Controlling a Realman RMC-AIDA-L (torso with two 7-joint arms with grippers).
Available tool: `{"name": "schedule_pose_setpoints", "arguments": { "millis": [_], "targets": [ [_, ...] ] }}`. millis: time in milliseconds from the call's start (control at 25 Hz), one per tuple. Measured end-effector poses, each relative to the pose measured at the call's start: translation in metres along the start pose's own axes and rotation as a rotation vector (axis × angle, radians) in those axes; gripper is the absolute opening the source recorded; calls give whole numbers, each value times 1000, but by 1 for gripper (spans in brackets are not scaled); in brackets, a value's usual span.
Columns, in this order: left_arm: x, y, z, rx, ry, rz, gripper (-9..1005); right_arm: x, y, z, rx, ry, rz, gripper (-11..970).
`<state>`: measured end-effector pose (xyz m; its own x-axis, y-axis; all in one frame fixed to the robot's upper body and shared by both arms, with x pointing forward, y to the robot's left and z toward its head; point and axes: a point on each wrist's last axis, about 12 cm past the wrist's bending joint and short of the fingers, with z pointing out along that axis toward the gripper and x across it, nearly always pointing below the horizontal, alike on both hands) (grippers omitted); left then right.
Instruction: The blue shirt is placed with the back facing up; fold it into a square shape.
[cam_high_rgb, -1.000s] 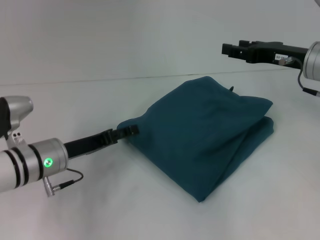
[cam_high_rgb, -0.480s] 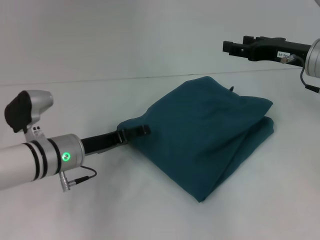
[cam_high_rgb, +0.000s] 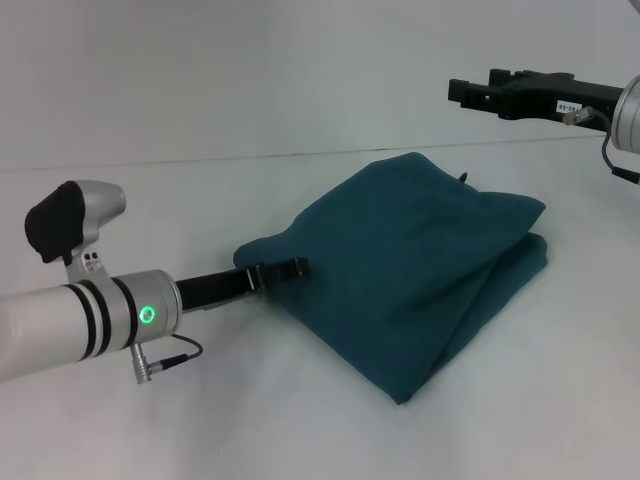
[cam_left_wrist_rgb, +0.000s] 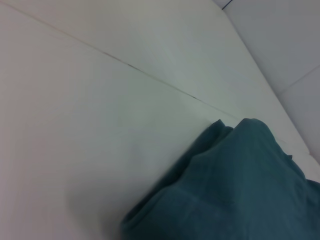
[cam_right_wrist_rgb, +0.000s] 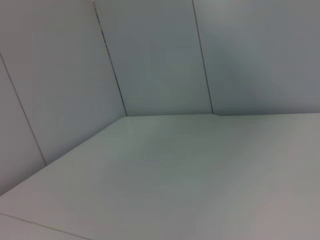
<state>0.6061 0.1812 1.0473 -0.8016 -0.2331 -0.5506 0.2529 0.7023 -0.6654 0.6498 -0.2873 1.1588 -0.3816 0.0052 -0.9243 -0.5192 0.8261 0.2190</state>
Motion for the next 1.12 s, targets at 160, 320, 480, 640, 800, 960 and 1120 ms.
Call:
{"name": "schedule_pose_setpoints", "arguments": {
  "millis": [160, 320, 480, 640, 800, 960, 1120],
  "targets": [
    [0, 0, 0, -2, 0, 1, 925, 0, -2, -1, 6, -5, 3, 770],
    [-1, -2, 1, 2, 0, 11, 921, 0, -2, -1, 8, -8, -2, 769],
    [-2, -6, 4, 11, 11, 28, 916, 0, -1, -1, 7, -9, -2, 769],
    [-1, -9, 6, 17, 23, 43, 912, 0, -1, 0, 12, -11, -1, 768],
    [-2, -11, 7, 21, 25, 55, 908, 1, -2, 0, 18, -11, -1, 767],
    [-4, -10, 7, 10, 18, 77, 903, 2, -1, 1, 18, -10, -6, 766],
    [-7, -7, 7, -21, 0, 114, 899, 2, -1, 1, 18, -10, -6, 765]
  ]
}}
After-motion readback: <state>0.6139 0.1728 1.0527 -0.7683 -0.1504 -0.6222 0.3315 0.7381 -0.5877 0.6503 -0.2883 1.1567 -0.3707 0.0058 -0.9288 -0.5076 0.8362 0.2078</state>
